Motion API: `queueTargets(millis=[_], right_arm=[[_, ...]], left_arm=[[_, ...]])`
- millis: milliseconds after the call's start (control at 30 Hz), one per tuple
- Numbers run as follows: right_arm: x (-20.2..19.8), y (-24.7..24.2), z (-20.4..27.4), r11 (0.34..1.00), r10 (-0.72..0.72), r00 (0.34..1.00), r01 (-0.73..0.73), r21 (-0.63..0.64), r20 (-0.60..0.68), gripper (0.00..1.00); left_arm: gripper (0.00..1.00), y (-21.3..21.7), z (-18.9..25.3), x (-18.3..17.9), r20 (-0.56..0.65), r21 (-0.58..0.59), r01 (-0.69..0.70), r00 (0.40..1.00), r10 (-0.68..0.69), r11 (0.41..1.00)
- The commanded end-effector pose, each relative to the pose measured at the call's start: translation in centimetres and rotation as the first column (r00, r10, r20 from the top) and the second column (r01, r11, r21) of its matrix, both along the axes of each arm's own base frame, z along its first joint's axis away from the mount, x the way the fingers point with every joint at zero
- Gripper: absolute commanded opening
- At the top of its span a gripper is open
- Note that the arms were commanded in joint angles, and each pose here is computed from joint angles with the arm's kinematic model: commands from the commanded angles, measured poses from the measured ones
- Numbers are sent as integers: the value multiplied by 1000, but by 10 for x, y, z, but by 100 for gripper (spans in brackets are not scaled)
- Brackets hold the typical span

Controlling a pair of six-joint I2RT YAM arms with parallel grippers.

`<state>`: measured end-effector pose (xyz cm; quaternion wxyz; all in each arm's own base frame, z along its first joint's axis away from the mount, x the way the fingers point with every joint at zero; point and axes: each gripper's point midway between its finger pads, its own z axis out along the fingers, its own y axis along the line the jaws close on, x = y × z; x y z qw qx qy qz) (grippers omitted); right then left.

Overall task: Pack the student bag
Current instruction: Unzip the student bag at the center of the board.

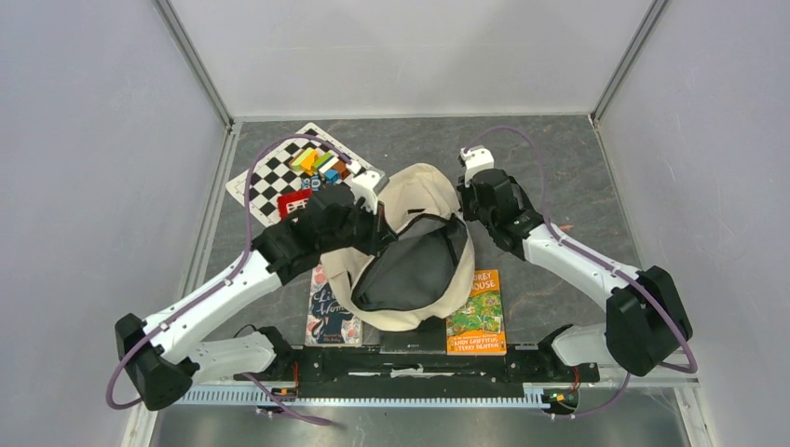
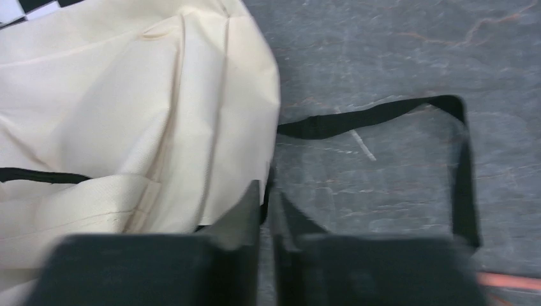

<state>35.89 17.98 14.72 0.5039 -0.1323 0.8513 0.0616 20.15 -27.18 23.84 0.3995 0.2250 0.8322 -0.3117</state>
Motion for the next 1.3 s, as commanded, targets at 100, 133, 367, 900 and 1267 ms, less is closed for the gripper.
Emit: queueTargets(millis=[100, 133, 367, 900, 1267], right_arm=[[-2, -29, 46, 998, -27, 998, 30, -61, 60, 74], [-9, -33, 47, 998, -35, 998, 38, -59, 54, 81], [-68, -34, 40, 996, 24, 999, -20, 85, -48, 98], [-133, 26, -28, 966, 210, 937, -155, 205, -279, 65], [-35, -41, 48, 970, -91, 996, 88, -226, -3, 0]], left_arm=[[2, 1, 18, 47, -75, -127, 24, 997, -33, 992], [2, 2, 17, 55, -84, -124, 19, 996, -29, 992], [2, 13, 18, 93, -98, -96, 26, 995, -35, 995], [2, 22, 14, 118, -101, -133, -17, 995, 4, 991], [2, 44, 39, 190, -86, -205, -118, 991, 102, 972]])
